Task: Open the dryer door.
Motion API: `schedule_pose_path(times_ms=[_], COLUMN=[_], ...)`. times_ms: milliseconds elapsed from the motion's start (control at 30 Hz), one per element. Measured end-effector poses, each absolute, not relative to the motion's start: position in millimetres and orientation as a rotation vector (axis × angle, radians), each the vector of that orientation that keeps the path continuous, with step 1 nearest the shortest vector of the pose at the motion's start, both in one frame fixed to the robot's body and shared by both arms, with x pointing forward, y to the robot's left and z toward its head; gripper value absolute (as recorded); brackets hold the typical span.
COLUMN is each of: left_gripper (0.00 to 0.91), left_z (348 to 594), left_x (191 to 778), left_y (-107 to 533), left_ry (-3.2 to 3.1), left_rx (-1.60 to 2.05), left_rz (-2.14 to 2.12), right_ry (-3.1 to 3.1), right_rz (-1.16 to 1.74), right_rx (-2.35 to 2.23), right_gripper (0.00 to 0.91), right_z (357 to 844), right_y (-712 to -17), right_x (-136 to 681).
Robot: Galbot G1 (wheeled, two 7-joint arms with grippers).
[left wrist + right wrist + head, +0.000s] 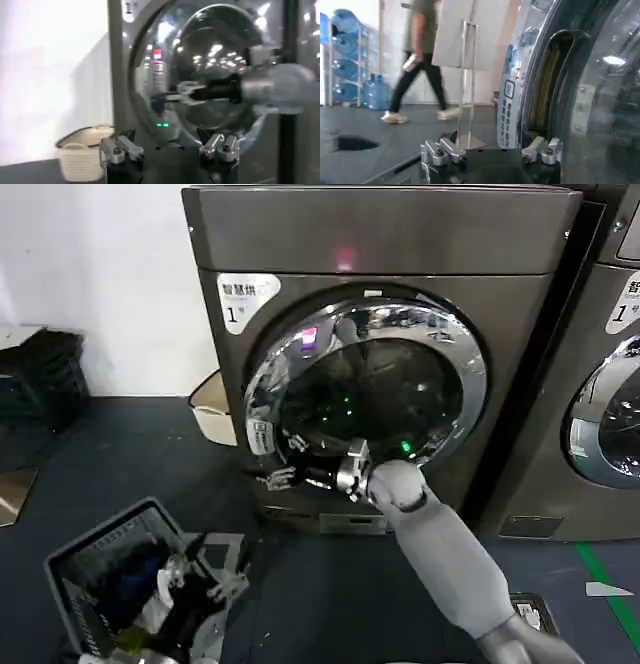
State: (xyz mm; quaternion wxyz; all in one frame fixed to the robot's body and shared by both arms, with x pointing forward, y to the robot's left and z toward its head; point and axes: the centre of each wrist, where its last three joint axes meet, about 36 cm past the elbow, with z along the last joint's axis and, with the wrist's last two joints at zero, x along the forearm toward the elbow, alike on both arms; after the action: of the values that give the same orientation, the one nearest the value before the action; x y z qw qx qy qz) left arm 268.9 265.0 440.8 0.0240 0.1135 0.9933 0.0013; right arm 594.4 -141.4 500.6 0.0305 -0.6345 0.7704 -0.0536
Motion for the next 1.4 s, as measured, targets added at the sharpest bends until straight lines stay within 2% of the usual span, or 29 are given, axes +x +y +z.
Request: schedule_pose_path(times_ms=[433, 800, 1067, 1400], left_gripper=[0.907, 0.907, 0.907, 0.907], left_z=[430, 438, 446, 436], left_x=[316, 366, 406, 449], left_y=[311, 337, 342, 309], left_ry=[3.031, 2.997, 2.932, 2.878], left_rx=[0.378, 0.43, 0.68, 0.981], left_rz=[-0.044, -0.177, -0.206, -0.222], right_ry=[2.237, 2.137, 2.1, 2.279], right_rz=[-0.22, -0.247, -0.241, -0.228], right_rx=[-2.139, -2.206, -2.271, -2.115], right_gripper=[0.907, 0.907, 0.907, 0.907], right_z=[492, 489, 487, 474], right_y=[-214, -273, -318, -398], right_x=[540, 486, 463, 450])
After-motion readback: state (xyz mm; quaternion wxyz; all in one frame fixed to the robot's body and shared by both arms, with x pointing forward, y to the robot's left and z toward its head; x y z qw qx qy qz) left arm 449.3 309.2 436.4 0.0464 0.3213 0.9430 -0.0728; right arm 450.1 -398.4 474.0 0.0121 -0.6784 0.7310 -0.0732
